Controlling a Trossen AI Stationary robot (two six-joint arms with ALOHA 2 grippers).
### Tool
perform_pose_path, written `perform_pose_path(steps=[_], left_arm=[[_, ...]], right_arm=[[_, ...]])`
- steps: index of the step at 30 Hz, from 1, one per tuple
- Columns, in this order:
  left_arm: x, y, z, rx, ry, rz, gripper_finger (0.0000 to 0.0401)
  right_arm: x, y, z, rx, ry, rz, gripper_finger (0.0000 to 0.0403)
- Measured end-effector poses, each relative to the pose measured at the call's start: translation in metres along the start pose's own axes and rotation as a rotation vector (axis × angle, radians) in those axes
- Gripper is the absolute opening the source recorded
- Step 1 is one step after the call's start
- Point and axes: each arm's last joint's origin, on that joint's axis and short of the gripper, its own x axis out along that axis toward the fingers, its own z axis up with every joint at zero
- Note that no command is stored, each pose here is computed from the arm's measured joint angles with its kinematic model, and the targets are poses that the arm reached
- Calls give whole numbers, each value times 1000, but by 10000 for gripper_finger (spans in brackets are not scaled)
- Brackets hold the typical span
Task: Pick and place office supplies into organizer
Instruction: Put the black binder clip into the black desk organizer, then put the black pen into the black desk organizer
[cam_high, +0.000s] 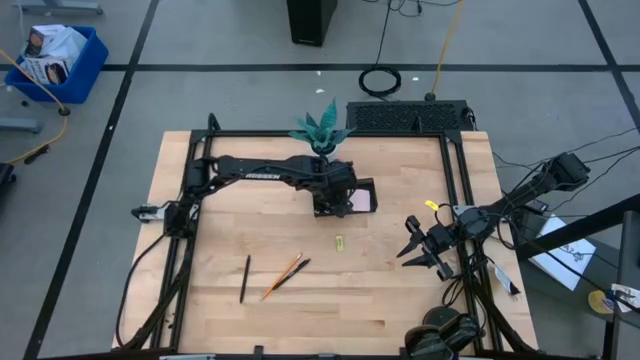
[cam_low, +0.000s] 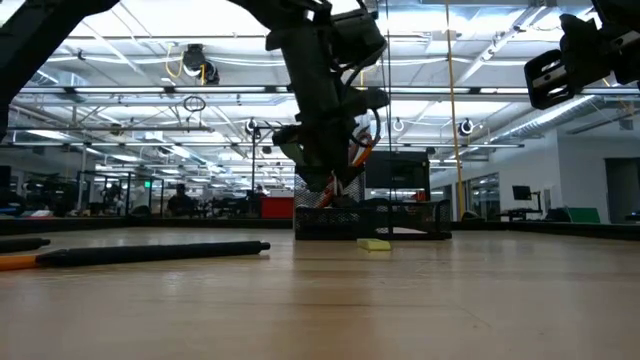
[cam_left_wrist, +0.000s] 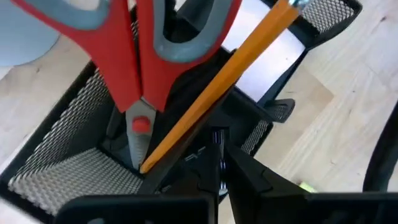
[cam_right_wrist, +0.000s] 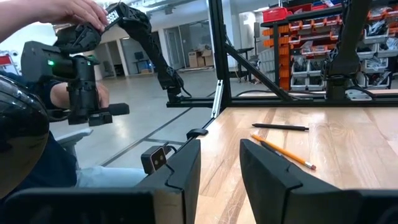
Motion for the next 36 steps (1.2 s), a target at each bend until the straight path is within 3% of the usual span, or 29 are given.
perform_pose_path(steps=[7,19,25,32,36], left_arm=[[-1,2,2,-42,-16,6,10],[4,4,4,-45,-19,14,153],[4,1,4,-47,-19,-13,187],[1,-16,-10,15,37,-70,187],[-5,-28,-23,162,72,-71,187]], right_arm=[[0,0,0,0,0,0,102],[0,0,0,0,0,0,102],[0,0,0,0,0,0,102],[0,0,0,0,0,0,102],[0,0,0,0,0,0,102]])
